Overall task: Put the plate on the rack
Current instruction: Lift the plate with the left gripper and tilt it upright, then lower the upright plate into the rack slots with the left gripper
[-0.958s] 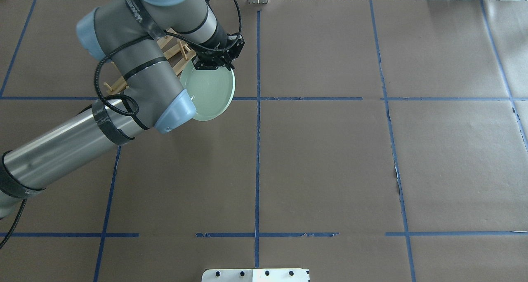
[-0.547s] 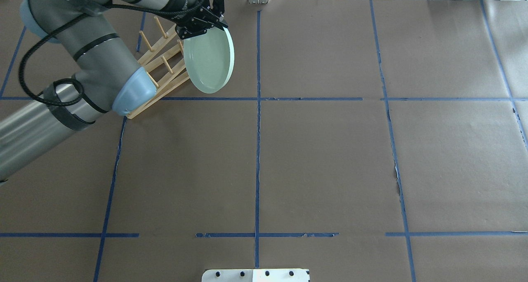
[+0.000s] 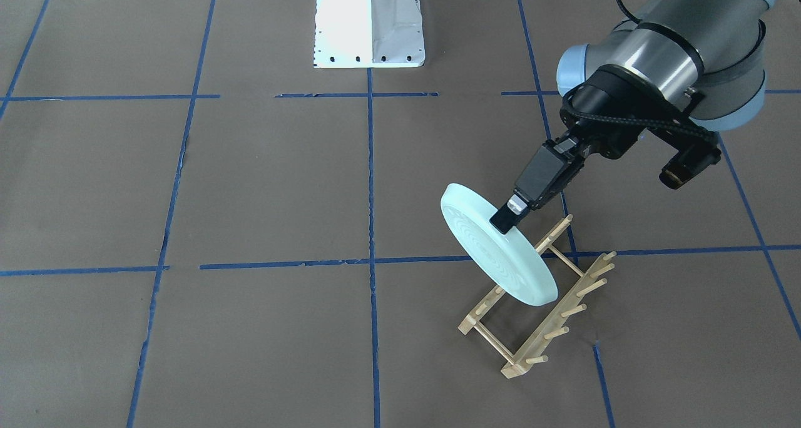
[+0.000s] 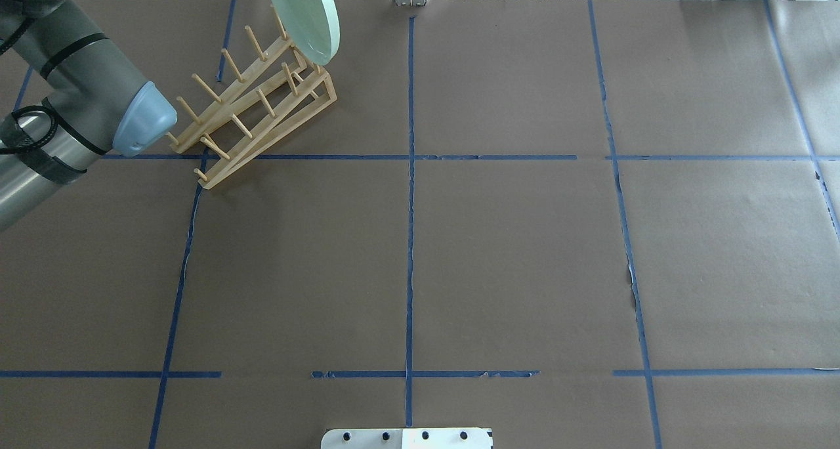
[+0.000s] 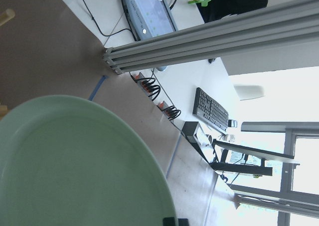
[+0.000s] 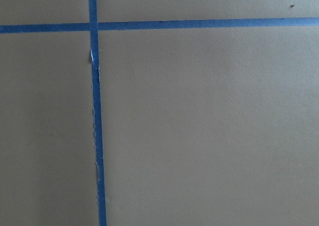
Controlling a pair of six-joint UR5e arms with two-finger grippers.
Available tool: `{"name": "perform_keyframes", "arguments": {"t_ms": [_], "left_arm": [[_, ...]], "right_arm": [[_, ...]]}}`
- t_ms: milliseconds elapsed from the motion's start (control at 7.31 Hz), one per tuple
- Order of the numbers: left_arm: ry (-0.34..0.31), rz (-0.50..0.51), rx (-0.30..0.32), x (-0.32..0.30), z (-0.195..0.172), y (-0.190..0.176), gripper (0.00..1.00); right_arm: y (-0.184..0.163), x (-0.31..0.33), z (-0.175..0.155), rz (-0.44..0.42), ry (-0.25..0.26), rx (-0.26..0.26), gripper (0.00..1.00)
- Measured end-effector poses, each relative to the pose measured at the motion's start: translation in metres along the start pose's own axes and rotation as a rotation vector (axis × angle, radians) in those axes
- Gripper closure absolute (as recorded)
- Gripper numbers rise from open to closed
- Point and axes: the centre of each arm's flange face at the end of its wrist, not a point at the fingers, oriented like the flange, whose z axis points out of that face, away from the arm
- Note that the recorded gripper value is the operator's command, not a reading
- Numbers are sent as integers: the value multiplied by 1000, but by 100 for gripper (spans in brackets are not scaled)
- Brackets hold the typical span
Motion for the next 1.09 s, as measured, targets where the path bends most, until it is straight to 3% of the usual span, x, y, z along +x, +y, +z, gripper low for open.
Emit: {"name": "perform_keyframes", "arguments": {"t_ms": [137, 411, 1095], "left_arm": [[53, -3, 38, -9, 0, -13, 100], [97, 3, 89, -46, -11, -34, 100], [58, 23, 114, -93, -12, -54, 100]], "right_arm": [[0, 0, 0, 0, 0, 0, 0], [0, 0, 0, 0, 0, 0, 0], [0, 0, 0, 0, 0, 0, 0]]}}
